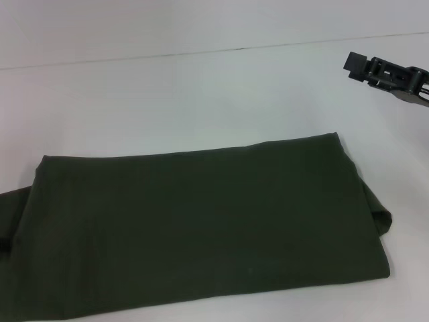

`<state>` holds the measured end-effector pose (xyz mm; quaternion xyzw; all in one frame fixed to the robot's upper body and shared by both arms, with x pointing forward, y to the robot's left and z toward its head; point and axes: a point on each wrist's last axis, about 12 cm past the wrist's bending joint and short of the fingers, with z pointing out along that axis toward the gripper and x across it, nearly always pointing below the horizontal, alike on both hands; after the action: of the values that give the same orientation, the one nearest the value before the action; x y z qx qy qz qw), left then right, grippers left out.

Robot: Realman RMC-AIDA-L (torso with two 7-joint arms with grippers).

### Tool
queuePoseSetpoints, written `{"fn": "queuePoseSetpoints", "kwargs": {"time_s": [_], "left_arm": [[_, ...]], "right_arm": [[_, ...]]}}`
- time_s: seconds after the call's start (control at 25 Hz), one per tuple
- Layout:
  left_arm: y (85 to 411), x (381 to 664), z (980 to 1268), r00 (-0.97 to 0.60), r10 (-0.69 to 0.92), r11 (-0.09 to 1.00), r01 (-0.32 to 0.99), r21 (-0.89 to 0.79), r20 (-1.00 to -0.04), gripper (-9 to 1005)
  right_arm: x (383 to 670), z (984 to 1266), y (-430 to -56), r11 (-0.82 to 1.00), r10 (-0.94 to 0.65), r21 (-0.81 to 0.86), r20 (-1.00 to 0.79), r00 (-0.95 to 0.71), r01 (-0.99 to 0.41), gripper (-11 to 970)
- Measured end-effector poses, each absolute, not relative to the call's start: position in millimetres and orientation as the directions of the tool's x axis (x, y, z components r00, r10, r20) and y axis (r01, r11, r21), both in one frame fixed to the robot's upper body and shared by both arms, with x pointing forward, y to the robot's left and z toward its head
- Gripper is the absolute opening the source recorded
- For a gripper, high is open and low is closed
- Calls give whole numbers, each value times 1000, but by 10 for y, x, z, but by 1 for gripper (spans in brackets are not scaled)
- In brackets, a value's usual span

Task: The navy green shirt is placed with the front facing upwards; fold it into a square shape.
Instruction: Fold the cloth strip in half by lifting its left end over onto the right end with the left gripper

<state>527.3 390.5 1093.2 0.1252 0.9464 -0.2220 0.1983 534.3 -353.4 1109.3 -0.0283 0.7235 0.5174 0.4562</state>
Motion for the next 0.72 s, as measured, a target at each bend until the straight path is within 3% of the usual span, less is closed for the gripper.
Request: {"fn": "queuePoseSetpoints", "kwargs": {"time_s": [0.72], "left_arm": [[3874, 5267, 10958, -897, 177, 856, 343, -386, -404, 915]], "right_arm": [[5338, 11090, -3537, 464, 432, 723, -689, -582, -512, 885]]}}
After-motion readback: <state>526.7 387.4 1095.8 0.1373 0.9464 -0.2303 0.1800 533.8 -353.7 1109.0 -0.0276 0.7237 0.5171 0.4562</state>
